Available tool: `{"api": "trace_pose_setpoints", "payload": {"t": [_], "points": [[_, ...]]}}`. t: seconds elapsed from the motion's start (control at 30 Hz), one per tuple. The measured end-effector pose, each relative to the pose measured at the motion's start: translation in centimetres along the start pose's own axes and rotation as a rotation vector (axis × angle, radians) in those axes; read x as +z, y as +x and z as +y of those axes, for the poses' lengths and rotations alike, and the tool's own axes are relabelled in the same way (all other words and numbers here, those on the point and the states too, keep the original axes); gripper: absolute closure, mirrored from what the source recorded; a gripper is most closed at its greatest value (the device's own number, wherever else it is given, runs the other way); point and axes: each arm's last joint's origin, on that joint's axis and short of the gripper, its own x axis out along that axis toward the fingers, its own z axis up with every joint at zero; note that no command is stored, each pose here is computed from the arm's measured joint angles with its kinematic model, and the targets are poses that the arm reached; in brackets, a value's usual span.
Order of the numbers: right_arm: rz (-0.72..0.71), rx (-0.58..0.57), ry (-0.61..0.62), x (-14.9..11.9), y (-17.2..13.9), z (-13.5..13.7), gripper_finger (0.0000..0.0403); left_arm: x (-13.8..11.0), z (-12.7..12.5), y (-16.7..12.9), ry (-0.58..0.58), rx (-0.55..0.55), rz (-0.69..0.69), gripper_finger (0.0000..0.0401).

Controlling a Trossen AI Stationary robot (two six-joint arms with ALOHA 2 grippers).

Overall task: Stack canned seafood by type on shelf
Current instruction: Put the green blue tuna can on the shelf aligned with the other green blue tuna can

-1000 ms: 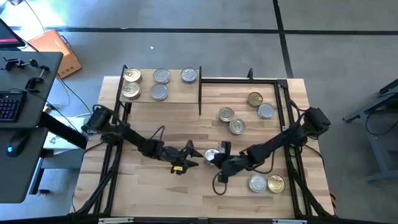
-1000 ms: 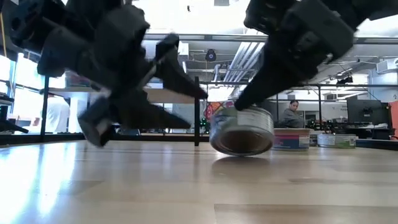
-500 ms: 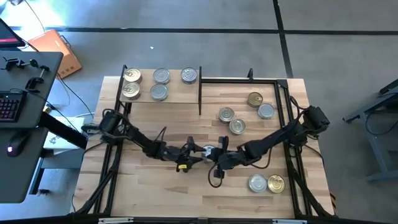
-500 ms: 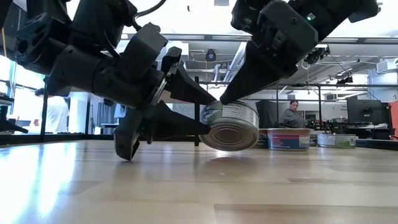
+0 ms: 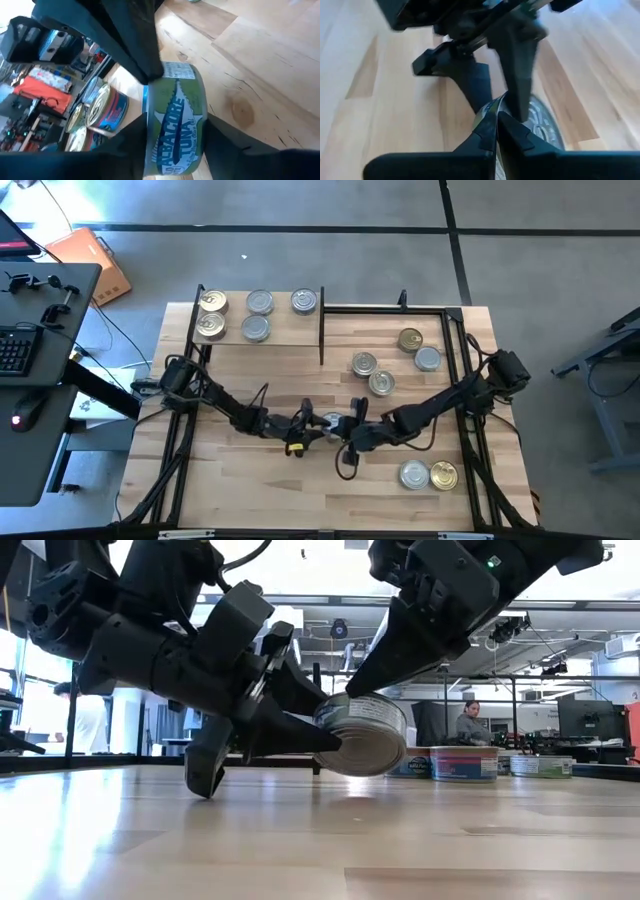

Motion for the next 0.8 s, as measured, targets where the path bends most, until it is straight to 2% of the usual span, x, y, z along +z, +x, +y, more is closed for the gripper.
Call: {"api": "trace_pose_setpoints", "payload": {"t": [0.07,0.2,0.33,0.53,0.8], "points": [[-0.017,-0.022,0.009,0.1,0.0,-0.1,0.0402,0.2,-0.2,-0.2,-0.024,0.014,0.012,0.0281],[-0.067,-0.035,-0.002,0.6,-0.6,0.2,0.0403,0.9,-0.6,-0.8,-0.034,0.044,0.036,0.0282],[-0.115,-0.006,0.002,1.5,-2.3,0.8,0.0403,1.9,-0.4,-1.8,0.015,0.092,0.088,0.0282],[-0.197,0.045,-0.008,2.2,-5.8,2.7,0.0403,3.4,0.5,-3.4,0.026,0.139,0.14,0.0282],[-0.245,-0.021,-0.029,0.7,-8.0,5.3,0.0403,6.4,3.4,-7.0,-0.001,0.342,0.21,0.0282]]}}
